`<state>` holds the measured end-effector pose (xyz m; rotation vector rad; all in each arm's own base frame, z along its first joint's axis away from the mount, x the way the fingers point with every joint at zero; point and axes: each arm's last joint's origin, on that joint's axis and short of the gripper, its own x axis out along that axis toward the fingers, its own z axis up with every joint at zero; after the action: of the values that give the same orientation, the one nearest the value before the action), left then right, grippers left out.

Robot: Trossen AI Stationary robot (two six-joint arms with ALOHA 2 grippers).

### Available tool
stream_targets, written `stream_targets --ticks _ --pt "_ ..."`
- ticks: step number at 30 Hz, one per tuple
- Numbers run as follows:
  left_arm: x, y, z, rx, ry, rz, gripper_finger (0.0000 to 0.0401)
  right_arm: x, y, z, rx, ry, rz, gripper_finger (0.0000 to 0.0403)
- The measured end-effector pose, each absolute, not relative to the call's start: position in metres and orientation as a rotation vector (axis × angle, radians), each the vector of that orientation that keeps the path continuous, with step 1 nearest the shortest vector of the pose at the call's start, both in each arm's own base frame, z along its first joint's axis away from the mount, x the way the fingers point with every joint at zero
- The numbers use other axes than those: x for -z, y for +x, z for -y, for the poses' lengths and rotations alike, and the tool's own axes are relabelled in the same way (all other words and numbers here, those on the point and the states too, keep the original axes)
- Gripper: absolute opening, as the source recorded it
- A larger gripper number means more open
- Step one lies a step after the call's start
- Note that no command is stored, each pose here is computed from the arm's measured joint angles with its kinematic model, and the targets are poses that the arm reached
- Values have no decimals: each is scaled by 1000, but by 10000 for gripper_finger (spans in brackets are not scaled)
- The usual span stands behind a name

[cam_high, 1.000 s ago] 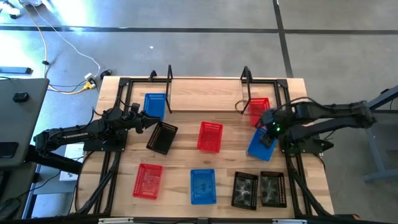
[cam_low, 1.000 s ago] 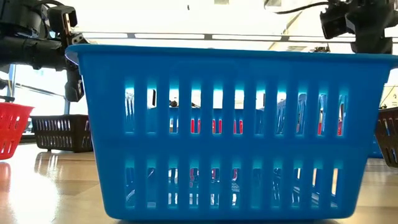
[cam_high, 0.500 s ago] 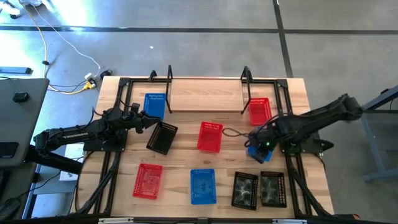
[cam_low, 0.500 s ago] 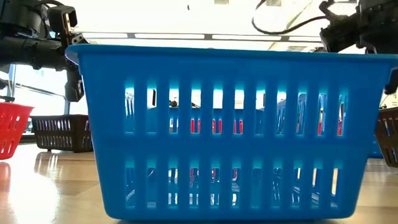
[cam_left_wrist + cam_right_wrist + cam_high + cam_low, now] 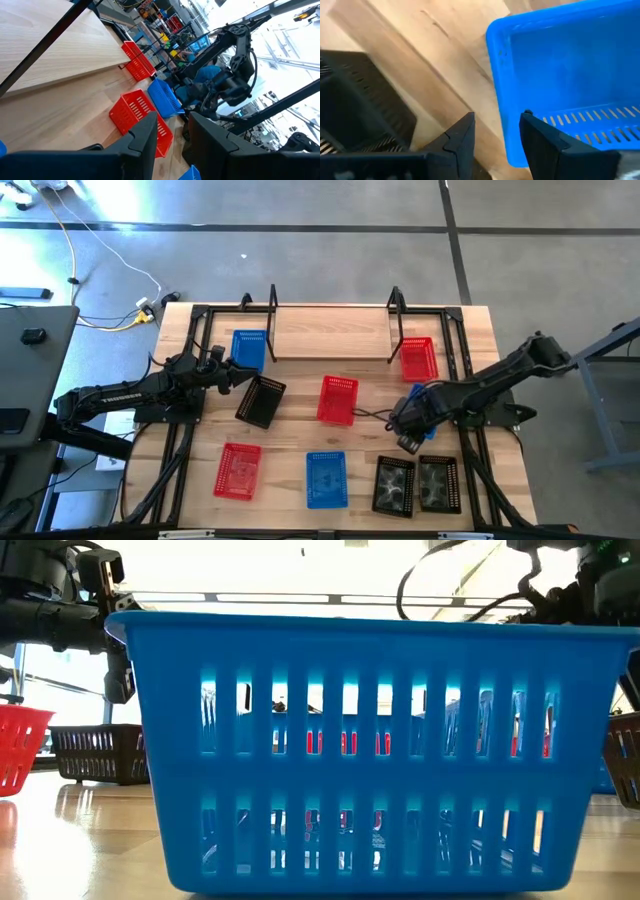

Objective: Stack baskets on shelf by color
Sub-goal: Put the middle right blue basket on the shelf

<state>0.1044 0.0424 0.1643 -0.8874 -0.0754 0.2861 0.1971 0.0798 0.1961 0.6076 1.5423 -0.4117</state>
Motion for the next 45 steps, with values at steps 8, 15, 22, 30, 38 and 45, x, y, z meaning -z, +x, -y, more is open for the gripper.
stream_targets --ticks 8,15,22,30,38,45 --pt "-164 104 -42 -286 -887 75 101 -177 203 -85 480 540 -1616 123" --pt "-164 104 -42 -286 -887 76 101 -174 207 -87 459 547 -1630 16" --pt "-165 104 -42 -285 -887 77 101 -201 223 -93 358 538 -1565 5" --pt "-165 104 -42 -286 -887 77 101 -248 244 -99 246 447 -1412 2" --pt "-165 104 -42 -286 -887 77 101 -278 261 -87 160 344 -1294 1" --pt "-165 104 -42 -286 -887 77 101 -299 273 -64 158 135 -1182 1"
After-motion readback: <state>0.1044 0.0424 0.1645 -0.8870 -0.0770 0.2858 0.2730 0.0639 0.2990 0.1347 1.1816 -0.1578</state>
